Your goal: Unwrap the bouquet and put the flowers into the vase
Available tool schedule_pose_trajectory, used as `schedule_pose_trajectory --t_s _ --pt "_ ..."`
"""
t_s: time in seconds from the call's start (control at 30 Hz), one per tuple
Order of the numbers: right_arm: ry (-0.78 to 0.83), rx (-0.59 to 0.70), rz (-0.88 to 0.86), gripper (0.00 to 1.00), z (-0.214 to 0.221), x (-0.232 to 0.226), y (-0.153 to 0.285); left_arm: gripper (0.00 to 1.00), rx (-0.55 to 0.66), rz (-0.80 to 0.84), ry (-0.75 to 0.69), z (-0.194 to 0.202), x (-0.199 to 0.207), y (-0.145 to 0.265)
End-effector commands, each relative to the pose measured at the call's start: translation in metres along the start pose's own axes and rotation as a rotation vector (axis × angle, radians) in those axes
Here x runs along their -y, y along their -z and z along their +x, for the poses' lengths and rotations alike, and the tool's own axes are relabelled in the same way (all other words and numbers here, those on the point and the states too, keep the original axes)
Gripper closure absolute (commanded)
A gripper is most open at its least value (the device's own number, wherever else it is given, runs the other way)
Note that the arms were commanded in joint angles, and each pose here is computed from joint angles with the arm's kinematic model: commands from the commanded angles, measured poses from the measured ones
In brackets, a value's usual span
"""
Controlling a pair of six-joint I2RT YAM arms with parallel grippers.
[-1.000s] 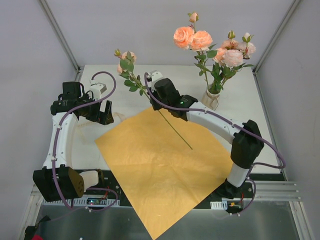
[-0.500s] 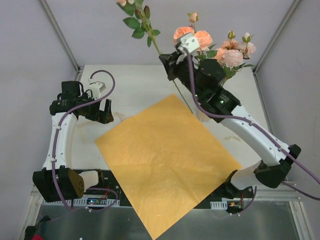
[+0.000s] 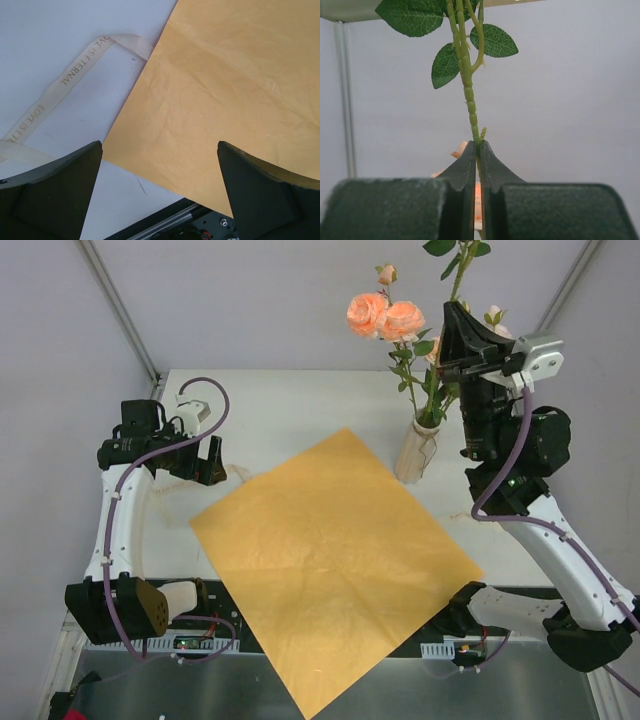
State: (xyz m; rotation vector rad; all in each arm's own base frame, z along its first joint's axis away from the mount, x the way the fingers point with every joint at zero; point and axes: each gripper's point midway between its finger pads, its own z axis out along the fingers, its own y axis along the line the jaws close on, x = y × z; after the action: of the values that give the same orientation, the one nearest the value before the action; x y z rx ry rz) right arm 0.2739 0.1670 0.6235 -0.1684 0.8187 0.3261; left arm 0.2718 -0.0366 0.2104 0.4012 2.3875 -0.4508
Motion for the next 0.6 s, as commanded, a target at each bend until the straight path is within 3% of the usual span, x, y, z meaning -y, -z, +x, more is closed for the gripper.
schedule_pose_trajectory --t_s 0.0,0.57 --pt "-0.020 0.124 0.135 0.99 -0.016 0.037 0.007 0.01 0.038 0.018 -0.041 -0.013 0.008 0.012" --pt "-0.054 0.058 0.240 0.99 0.047 0.086 0.013 0.01 0.026 0.013 -0.059 -0.015 0.007 0.016"
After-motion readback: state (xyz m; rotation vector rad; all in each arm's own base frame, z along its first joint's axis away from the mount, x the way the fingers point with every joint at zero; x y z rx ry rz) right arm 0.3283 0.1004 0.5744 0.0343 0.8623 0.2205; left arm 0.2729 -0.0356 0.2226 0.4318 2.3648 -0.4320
